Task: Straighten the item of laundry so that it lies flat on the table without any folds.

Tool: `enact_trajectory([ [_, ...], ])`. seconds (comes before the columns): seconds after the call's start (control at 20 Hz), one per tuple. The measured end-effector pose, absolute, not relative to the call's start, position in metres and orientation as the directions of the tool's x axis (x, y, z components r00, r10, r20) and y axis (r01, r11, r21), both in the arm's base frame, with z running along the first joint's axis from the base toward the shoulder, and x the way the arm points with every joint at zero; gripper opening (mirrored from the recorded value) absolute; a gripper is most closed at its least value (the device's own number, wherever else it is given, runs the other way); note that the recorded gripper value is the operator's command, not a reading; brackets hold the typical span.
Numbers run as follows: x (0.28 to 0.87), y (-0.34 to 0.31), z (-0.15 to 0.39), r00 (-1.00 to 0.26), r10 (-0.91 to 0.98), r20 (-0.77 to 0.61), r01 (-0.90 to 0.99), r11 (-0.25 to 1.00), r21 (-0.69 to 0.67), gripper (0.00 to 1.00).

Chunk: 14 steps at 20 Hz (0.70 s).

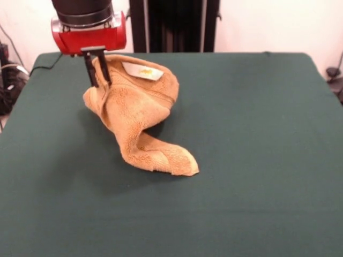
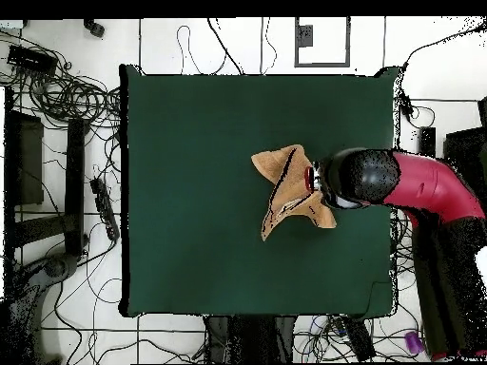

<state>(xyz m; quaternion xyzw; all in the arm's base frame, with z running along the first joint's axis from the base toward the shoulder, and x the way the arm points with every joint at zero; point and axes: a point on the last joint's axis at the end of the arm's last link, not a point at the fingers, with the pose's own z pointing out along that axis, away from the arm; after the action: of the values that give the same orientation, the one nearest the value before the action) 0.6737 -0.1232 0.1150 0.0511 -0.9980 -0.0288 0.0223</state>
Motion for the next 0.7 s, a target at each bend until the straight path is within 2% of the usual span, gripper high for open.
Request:
enact_trajectory([
  [0.7, 0.653, -0.1, 0.133, -0.988, -0.148, -0.04, -0.149, 0.989, 0.024, 0.0],
])
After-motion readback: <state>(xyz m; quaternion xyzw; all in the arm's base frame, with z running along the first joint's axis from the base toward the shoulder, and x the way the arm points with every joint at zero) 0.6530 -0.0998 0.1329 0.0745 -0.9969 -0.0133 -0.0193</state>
